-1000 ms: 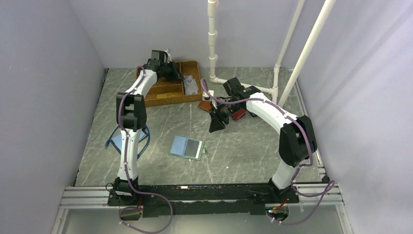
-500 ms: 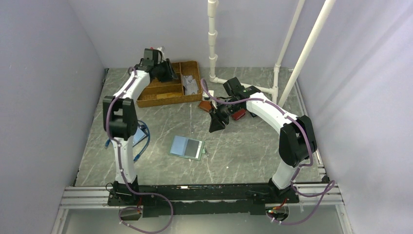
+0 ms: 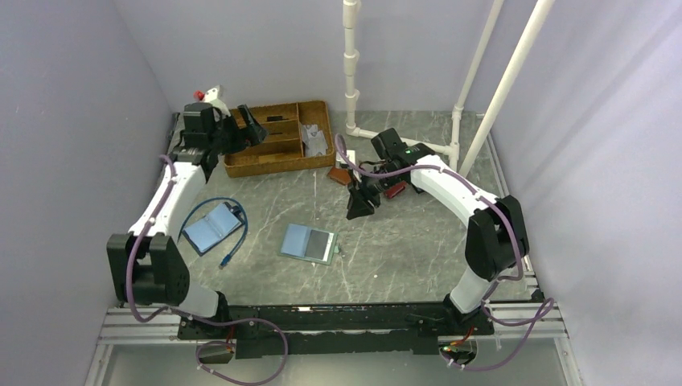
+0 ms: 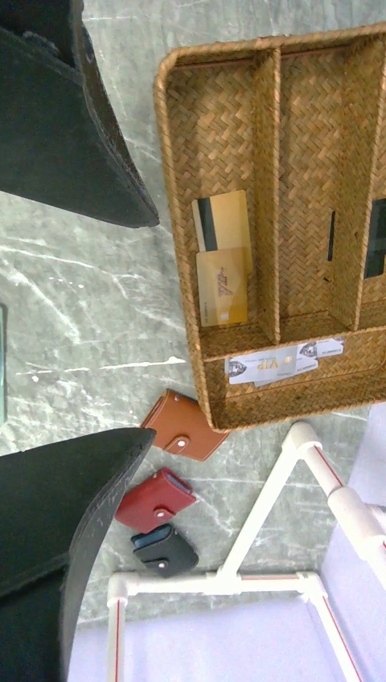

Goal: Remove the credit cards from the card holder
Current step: Remove the credit card from the card holder.

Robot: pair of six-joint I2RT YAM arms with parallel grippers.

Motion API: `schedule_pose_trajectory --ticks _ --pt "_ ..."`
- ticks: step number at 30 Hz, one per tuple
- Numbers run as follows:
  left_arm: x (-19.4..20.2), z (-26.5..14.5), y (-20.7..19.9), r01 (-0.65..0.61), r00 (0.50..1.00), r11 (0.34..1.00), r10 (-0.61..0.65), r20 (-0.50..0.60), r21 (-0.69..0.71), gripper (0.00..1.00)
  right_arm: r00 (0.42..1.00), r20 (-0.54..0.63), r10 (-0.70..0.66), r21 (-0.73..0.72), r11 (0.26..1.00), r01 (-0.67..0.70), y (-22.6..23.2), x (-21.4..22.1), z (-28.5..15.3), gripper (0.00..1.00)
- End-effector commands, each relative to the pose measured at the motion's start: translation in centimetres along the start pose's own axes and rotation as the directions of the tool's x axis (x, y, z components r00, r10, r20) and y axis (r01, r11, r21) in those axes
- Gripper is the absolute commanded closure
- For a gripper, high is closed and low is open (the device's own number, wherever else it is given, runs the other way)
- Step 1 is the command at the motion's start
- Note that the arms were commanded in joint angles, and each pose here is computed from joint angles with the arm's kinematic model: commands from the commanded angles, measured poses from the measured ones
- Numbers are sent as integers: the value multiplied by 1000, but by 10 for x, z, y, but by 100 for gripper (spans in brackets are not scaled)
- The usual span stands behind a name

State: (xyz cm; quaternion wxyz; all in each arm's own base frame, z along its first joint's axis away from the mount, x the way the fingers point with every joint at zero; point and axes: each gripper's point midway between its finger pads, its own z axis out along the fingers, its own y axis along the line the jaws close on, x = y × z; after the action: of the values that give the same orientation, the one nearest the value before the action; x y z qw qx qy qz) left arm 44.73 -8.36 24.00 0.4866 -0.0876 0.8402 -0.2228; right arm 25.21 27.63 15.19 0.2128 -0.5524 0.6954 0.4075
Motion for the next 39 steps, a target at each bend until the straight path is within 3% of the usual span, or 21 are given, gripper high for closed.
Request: schedule_pose_trajectory --ticks 1,6,14,19,27,39 --pt "-6 -30 -16 -14 999 994 10 34 107 0 992 60 -111 -12 994 112 14 -16 -12 57" --pt "23 -56 -34 12 997 973 4 -71 229 1 983 92 -158 -29 987 161 24 -19 -15 55" --pt "85 -90 -55 178 971 908 -99 -219 379 2 967 126 -223 -56 971 232 34 -18 -16 54" --pt "128 -102 -52 246 946 887 -133 -294 390 3 946 149 -287 -71 951 300 40 -12 -13 54" --pt "191 -108 -56 102 930 957 5 -367 270 4 920 162 -357 -95 922 375 41 3 -4 55" --pt "250 -97 -79 54 902 951 84 -423 304 11 937 124 -326 -85 938 337 27 13 5 55"
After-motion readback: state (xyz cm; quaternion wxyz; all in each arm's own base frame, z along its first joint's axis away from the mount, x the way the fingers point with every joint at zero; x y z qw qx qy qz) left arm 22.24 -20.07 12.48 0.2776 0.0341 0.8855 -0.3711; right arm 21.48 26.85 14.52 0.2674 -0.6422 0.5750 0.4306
